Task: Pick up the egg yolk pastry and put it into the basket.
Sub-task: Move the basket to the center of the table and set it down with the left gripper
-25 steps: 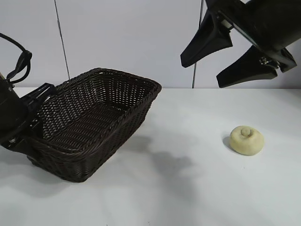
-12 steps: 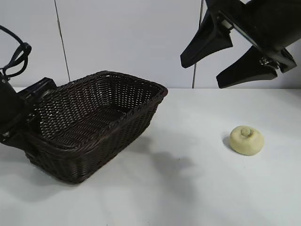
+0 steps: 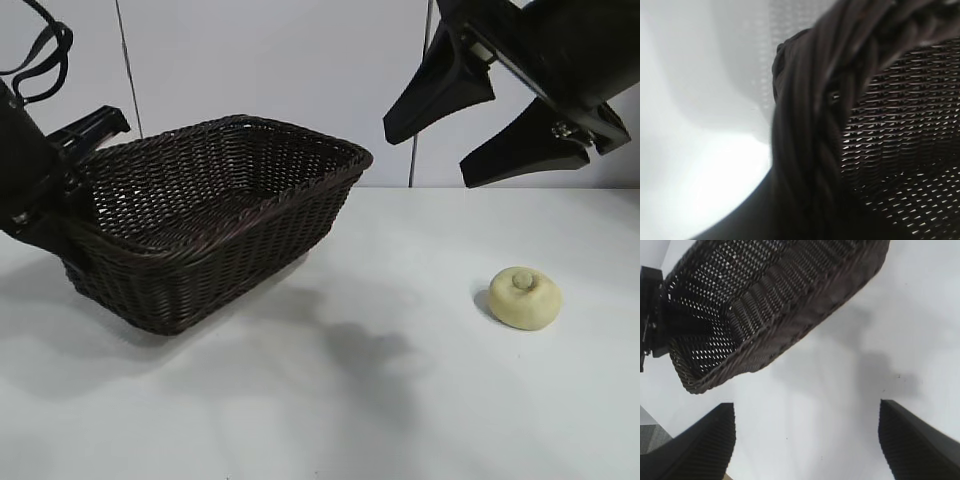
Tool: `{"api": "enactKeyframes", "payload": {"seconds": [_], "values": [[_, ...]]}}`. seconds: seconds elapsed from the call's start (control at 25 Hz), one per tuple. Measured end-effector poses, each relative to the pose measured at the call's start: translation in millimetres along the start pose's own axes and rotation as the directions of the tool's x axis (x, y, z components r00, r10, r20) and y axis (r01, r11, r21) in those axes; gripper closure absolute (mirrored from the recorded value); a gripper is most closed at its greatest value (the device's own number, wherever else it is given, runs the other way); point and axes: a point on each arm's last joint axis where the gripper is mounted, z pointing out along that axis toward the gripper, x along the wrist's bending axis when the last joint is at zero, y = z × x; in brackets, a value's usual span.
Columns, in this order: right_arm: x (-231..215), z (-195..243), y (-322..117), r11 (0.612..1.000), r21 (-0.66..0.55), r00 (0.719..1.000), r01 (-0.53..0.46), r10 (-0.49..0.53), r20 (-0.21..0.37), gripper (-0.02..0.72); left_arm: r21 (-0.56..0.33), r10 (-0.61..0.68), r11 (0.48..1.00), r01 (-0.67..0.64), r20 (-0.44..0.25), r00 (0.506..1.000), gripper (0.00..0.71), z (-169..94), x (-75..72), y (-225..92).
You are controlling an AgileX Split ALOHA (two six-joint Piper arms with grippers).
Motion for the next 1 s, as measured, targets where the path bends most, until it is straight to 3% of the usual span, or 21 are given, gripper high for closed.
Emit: {"api": "enactKeyframes", "payload": {"seconds": [0.4,0.64,0.8,1.0], "values": [[0,0,0,1.0,0.0,1.0,0.0,0.0,0.0,0.136,0.007,0.159,0.987,-0.159,-0.007,0.987,0.61,-1,-0.6,0],[0,0,0,1.0,0.0,1.0,0.0,0.0,0.0,0.136,0.023,0.311,0.95,-0.311,0.003,0.95,0.61,-2,-1.7,-1],[0,0,0,1.0,0.0,1.0,0.0,0.0,0.0,0.136,0.084,0.429,0.899,-0.431,0.033,0.902,0.61,1,-16.1,-1],[0,0,0,1.0,0.0,1.0,0.0,0.0,0.0,0.136,0.146,0.581,0.798,-0.584,0.069,0.811,0.61,12,-42.4,8]]}}
